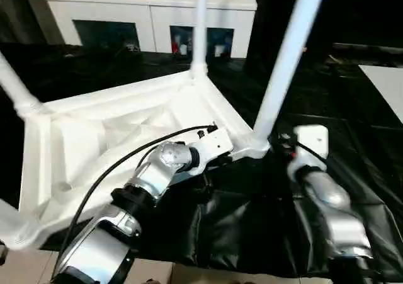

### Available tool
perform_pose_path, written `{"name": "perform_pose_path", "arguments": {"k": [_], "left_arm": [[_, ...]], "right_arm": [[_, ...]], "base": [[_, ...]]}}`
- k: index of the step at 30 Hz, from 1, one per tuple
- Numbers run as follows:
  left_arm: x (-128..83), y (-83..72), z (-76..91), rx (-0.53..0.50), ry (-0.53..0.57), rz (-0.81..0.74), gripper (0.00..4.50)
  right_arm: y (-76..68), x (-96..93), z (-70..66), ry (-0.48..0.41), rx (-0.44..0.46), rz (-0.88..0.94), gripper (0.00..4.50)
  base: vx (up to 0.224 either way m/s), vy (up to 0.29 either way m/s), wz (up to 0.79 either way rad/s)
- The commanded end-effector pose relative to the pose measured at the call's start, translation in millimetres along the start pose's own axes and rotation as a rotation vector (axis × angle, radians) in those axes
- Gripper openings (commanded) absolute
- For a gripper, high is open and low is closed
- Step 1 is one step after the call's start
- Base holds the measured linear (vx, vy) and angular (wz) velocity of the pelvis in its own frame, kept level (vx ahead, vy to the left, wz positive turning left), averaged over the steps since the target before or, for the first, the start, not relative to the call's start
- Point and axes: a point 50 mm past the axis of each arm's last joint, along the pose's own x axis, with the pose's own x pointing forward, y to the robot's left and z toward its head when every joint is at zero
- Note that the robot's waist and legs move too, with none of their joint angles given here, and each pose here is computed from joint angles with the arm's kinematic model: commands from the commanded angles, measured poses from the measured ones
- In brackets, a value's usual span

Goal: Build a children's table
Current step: Rotate leg to tighten

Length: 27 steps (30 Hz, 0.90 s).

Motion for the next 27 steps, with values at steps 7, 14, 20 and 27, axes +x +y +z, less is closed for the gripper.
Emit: {"name": "perform_pose_path", "arguments": {"k": [7, 14, 20, 27], "left_arm": [[-17.3, -4.5, 1.6, -0.062, -0.078, -0.116, 0.70], [-64.5, -7.2, -9.2, -0.170, -0.016, -0.169, 1.31], [-83.7, -4.2, -13.5, -0.148, 0.017, -0.154, 1.84], [-113.0, -0.2, -44.1, -0.073, 0.264, -0.054, 2.25]], "right_arm": [[21.2, -16.3, 1.4, 0.040, -0.061, 0.419, 3.33], [34.6, -5.2, 11.0, 0.008, -0.086, 0.492, 3.33], [40.1, -2.9, 13.1, 0.006, -0.094, 0.547, 3.33], [60.5, 3.3, 18.9, -0.010, -0.117, 0.666, 3.33]], "base": [[0.000, 0.000, 0.00], [0.000, 0.000, 0.00], [0.000, 0.000, 0.00], [0.000, 0.000, 0.00]]}}
